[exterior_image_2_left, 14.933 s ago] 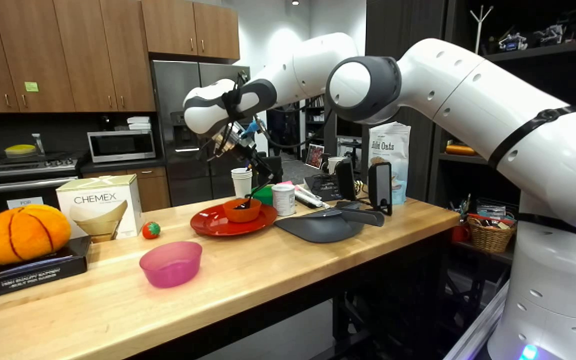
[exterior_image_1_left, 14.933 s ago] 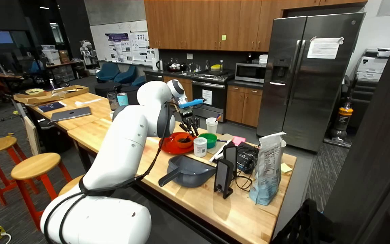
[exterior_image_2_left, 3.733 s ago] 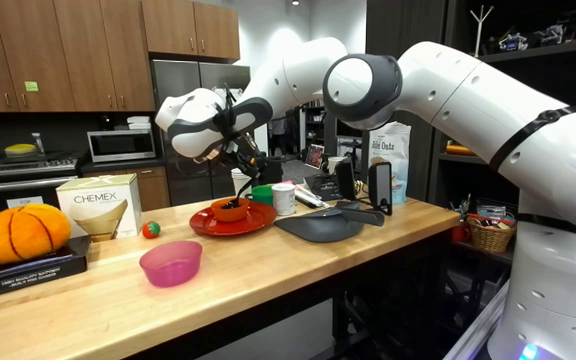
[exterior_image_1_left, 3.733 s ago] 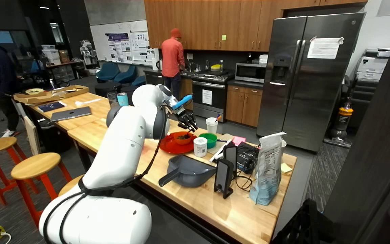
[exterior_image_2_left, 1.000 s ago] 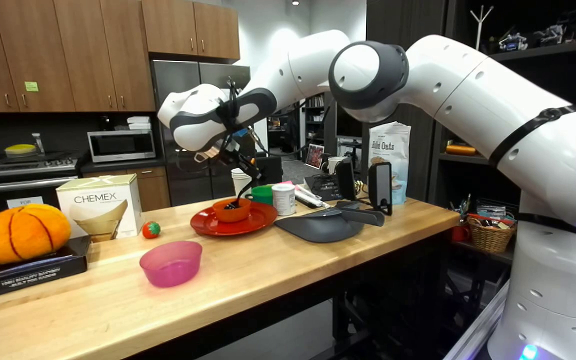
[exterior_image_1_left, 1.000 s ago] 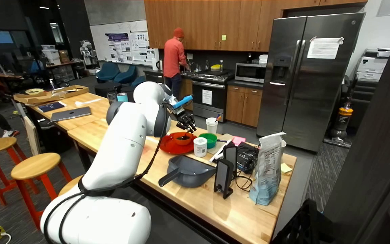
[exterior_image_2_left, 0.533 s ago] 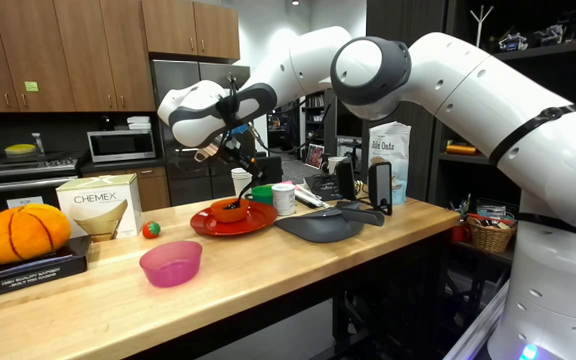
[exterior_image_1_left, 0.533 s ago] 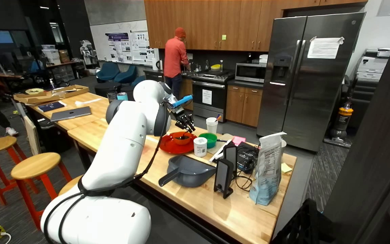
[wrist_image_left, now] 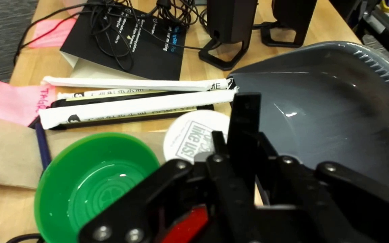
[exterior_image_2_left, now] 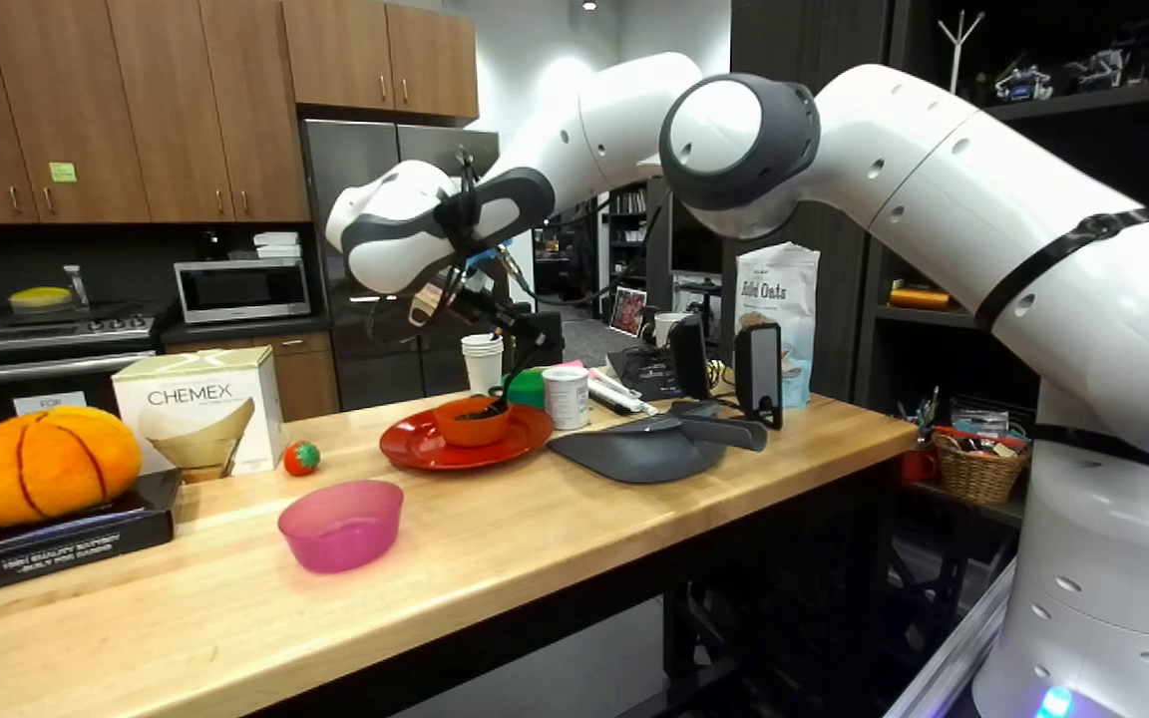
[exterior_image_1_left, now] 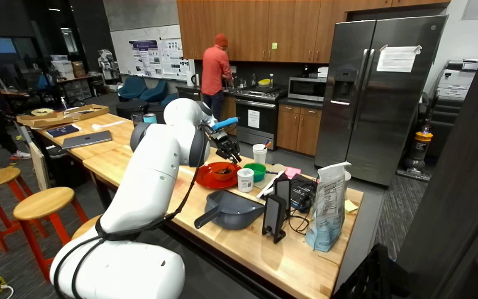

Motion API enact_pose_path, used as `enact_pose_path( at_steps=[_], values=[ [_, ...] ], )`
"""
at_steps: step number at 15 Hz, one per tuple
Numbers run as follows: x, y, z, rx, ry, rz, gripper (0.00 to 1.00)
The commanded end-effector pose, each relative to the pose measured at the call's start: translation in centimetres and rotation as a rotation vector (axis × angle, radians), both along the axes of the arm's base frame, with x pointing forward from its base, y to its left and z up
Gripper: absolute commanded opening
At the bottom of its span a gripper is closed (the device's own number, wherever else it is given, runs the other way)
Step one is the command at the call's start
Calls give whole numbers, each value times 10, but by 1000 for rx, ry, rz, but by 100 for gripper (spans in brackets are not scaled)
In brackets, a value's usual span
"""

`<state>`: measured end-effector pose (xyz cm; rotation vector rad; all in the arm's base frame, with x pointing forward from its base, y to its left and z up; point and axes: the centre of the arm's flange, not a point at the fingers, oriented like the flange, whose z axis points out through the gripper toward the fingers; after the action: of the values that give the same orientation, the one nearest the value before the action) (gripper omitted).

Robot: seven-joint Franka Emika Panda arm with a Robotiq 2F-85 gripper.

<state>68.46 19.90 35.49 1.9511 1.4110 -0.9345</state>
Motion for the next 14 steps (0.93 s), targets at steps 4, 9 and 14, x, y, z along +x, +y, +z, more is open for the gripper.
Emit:
enact_pose_path(
  at_steps=[4, 9, 14],
  values=[
    [3, -15, 4, -133, -86, 41, 6],
    [13, -9, 2, -83, -170, 61, 6],
    [20, 4, 2, -28, -218, 92, 6]
  ],
)
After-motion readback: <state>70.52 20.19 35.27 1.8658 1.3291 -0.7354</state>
